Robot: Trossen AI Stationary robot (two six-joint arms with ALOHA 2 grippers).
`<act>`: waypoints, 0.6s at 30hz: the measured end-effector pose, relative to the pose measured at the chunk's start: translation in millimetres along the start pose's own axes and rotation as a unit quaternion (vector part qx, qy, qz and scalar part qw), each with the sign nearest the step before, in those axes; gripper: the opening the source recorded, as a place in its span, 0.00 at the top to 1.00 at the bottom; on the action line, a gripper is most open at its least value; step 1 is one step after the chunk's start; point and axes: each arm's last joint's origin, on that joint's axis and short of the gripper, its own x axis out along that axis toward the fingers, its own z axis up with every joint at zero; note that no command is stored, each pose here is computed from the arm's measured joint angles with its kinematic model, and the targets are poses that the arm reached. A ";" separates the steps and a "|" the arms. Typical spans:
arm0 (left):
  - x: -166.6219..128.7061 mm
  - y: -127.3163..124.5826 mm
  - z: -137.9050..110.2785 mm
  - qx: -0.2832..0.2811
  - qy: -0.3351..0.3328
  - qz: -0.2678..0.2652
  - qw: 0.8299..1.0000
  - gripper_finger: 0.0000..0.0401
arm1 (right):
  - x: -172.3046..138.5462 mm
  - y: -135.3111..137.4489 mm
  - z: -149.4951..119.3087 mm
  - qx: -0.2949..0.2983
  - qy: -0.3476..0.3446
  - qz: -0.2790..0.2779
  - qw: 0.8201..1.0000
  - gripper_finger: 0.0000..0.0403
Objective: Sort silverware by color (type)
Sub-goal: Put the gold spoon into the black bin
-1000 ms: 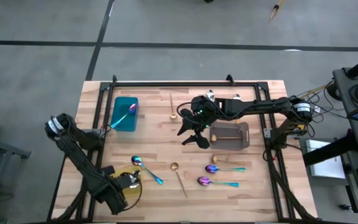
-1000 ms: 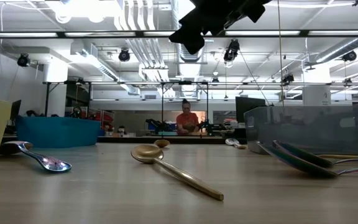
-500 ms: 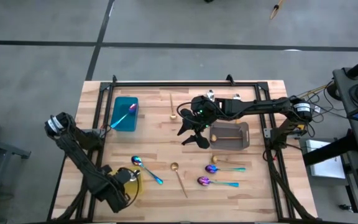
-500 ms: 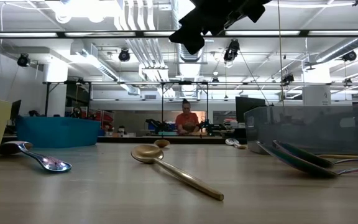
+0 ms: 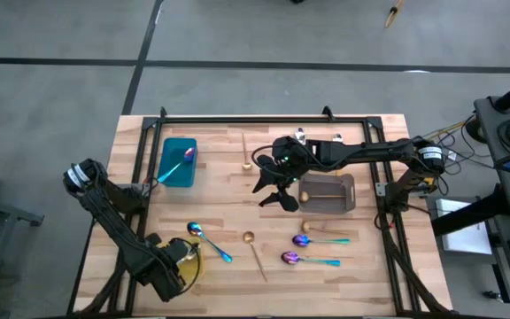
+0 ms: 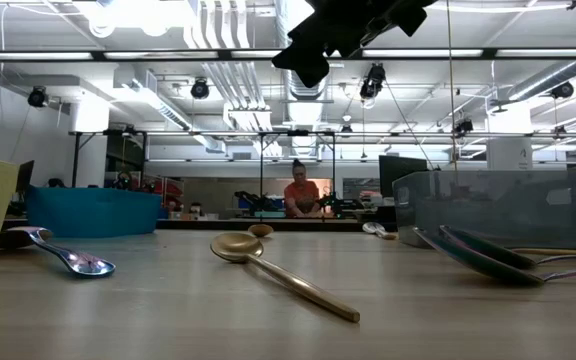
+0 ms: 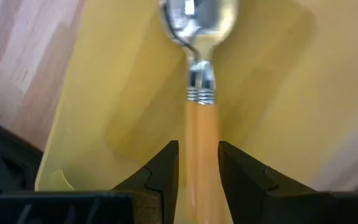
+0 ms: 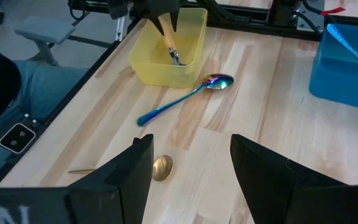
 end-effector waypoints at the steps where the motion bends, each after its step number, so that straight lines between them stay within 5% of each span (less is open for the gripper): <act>1: -4.4 -0.6 1.1 0.009 -0.003 -0.008 1.000 0.77 | 0.1 0.1 -0.2 0.003 0.001 0.000 1.000 0.50; 9: -46.4 11.5 42.4 0.102 -0.144 -0.043 0.983 0.80 | 0.1 0.2 -0.6 0.022 0.003 0.000 1.000 0.50; 18: -66.7 63.3 75.9 0.183 -0.269 0.000 0.946 0.87 | 1.3 -0.5 -7.5 0.054 0.025 -0.023 0.998 0.50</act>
